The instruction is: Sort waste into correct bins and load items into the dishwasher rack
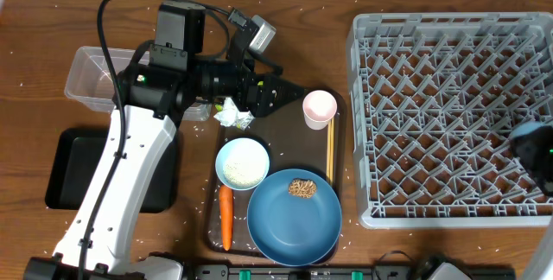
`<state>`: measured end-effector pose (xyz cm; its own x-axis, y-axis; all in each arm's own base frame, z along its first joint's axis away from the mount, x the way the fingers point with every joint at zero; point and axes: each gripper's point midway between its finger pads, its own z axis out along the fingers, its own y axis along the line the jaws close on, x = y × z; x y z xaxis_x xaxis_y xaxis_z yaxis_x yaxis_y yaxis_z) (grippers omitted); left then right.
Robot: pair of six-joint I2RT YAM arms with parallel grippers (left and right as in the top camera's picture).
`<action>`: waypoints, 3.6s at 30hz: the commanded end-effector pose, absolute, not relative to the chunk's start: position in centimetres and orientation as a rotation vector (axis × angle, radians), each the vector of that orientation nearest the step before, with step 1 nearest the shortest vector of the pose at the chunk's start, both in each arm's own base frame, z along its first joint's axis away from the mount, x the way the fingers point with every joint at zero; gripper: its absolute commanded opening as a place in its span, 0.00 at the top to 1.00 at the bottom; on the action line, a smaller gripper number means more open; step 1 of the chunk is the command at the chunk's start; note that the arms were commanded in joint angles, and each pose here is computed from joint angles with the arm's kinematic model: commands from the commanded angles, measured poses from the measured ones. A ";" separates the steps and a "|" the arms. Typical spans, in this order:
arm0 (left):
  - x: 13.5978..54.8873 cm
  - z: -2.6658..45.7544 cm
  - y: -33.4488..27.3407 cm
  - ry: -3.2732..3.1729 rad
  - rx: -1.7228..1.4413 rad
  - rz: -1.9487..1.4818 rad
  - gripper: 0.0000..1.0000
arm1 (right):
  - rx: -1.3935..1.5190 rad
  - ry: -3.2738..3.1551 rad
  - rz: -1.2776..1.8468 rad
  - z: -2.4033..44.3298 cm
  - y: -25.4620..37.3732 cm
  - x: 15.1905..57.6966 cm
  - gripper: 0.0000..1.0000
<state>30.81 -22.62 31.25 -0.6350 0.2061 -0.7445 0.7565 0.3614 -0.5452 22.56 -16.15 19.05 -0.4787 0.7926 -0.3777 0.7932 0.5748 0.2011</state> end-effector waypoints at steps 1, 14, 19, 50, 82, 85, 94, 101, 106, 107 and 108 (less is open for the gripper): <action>31.1 31.7 -22.4 2.044 0.832 -1.230 0.14 | 1.398 2.387 0.002 17.4 -17.7 22.1 0.52; 31.8 30.8 -22.0 2.085 0.808 -1.149 0.14 | 1.539 2.550 0.180 11.6 -17.3 23.1 0.25; 33.6 27.9 -21.6 2.202 0.767 -0.904 0.14 | 1.531 2.538 0.180 12.5 -17.1 22.9 0.09; 39.1 13.1 -25.5 2.495 0.753 -0.576 0.21 | 0.724 2.347 0.644 24.9 -6.7 27.9 0.12; 33.3 20.6 -27.0 2.414 0.837 -0.719 0.94 | 0.136 2.395 0.734 26.3 0.9 27.9 0.12; 30.9 24.5 -27.6 2.254 0.972 -0.901 0.94 | -0.186 2.277 0.911 28.4 5.4 27.4 0.12; 26.1 33.0 -27.0 1.833 1.131 -1.442 0.93 | -0.707 1.863 1.232 34.2 13.3 25.0 0.14; 24.8 35.3 -26.5 1.694 1.157 -1.614 0.94 | -0.910 1.722 1.288 35.6 16.7 23.5 0.14; 24.6 35.6 -26.5 1.683 1.157 -1.636 0.94 | -1.037 1.650 1.289 36.0 19.2 22.6 0.18; 24.6 35.6 -26.5 1.684 1.156 -1.638 0.94 | -1.048 1.646 1.282 36.0 19.5 22.6 0.18; 24.6 35.6 -26.5 1.684 1.156 -1.638 0.94 | -1.055 1.647 1.273 36.0 19.8 22.7 0.18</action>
